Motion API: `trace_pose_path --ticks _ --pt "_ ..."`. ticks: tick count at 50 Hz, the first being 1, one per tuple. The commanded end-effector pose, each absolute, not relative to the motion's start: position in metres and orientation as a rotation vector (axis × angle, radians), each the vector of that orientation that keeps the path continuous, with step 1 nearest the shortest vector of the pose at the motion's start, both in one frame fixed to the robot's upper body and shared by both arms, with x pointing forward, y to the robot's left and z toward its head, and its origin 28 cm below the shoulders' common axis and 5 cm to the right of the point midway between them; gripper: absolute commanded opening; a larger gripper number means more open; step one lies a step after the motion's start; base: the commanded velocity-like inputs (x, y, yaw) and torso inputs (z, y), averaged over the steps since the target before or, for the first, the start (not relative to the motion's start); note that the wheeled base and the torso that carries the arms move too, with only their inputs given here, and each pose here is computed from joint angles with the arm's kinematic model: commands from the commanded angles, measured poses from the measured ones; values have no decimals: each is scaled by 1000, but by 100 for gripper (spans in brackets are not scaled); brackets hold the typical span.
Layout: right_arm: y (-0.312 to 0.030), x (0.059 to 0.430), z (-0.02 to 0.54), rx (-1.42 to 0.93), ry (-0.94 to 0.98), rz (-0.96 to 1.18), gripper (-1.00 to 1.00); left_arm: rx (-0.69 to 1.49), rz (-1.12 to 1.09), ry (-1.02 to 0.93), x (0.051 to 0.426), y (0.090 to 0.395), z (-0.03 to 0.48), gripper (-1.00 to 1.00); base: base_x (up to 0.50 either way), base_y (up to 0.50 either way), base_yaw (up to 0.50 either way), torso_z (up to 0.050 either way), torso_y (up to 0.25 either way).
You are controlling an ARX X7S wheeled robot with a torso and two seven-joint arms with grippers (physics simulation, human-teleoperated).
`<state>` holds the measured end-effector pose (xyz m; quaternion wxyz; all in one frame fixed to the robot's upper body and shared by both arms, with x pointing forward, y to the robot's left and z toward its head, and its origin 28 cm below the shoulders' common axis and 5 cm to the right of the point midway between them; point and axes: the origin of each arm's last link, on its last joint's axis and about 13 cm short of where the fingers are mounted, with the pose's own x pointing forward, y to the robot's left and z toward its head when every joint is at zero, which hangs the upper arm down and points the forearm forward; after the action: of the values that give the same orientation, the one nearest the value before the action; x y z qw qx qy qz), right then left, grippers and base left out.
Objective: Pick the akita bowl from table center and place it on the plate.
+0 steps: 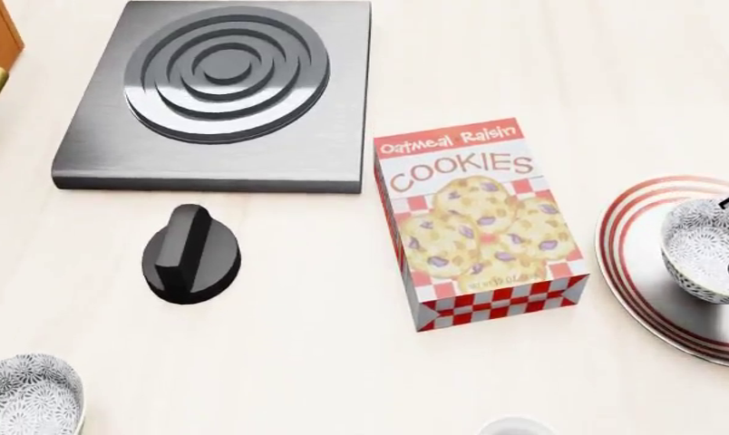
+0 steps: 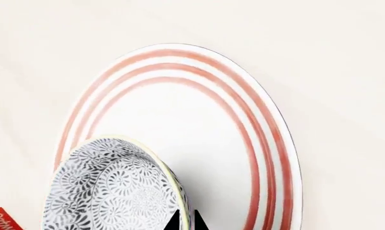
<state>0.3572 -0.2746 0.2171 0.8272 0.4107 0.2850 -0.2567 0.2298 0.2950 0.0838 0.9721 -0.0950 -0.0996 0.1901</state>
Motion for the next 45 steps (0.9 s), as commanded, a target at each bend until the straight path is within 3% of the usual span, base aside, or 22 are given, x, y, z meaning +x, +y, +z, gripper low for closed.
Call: trace_pose_path --ticks 1,11,12,20,45 --pt "-280 361 213 908 581 -553 -100 -189 380 -202 229 295 84 100 0 0 0 0 0" --pt "-281 362 212 915 568 -561 -100 -188 378 -205 229 295 85 100 0 0 0 0 0" --pt "-281 361 213 917 564 -562 100 -188 379 -204 230 295 85 100 0 0 0 0 0" --pt "-279 360 219 939 503 -529 100 -189 378 -205 229 295 86 100 0 0 0 0 0" --pt "-269 340 266 994 29 -416 100 -192 375 -213 228 295 88 100 0 0 0 0 0"
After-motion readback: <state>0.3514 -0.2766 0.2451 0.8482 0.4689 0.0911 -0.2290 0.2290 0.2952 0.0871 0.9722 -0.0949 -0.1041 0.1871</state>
